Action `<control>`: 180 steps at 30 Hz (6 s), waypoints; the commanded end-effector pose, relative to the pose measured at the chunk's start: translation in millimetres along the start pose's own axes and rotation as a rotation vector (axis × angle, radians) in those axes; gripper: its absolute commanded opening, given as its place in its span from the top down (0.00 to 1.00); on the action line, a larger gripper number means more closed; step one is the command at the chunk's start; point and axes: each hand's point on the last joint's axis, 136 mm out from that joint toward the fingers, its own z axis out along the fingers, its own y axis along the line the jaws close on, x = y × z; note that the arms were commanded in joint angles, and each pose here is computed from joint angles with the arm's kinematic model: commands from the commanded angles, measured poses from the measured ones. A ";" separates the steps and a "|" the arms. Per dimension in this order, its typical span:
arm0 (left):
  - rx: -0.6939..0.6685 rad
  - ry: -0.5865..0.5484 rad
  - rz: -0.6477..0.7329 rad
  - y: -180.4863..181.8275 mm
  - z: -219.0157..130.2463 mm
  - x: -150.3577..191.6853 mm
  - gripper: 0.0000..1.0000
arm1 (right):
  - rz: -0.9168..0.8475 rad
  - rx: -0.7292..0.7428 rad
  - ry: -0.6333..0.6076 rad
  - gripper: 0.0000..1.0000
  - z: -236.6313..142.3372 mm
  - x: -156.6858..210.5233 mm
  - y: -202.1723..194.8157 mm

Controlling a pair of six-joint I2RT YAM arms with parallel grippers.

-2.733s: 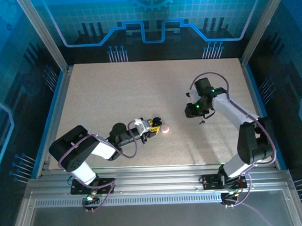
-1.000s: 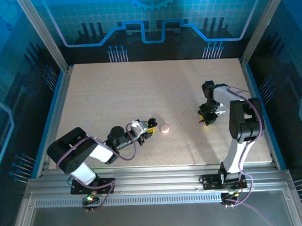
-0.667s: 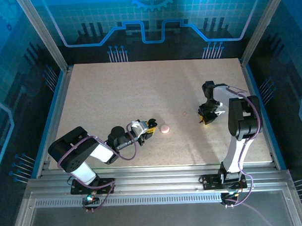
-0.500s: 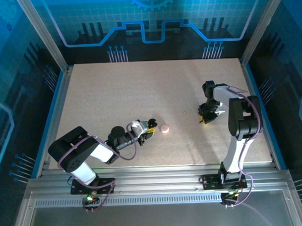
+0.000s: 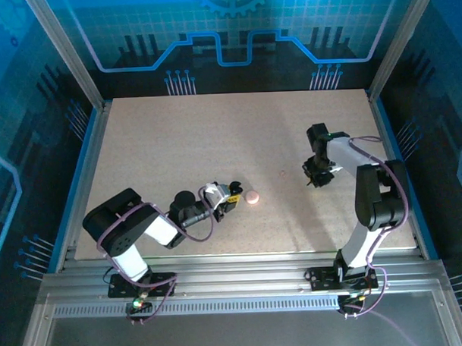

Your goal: Insert the wireless bluetooth earbuds into the charging case

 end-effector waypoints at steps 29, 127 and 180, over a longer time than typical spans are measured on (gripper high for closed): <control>0.007 -0.015 -0.001 7.5 34.1 2.6 0.80 | -0.669 -0.691 -0.383 0.85 -84.6 103.8 102.3; -0.018 -0.181 0.017 14.8 29.5 -66.1 0.80 | -0.842 -1.042 -0.183 0.82 -127.6 210.4 79.7; 0.117 -0.218 0.052 -10.0 20.5 -78.9 0.79 | -1.647 -1.431 -0.579 0.28 -204.3 185.3 30.2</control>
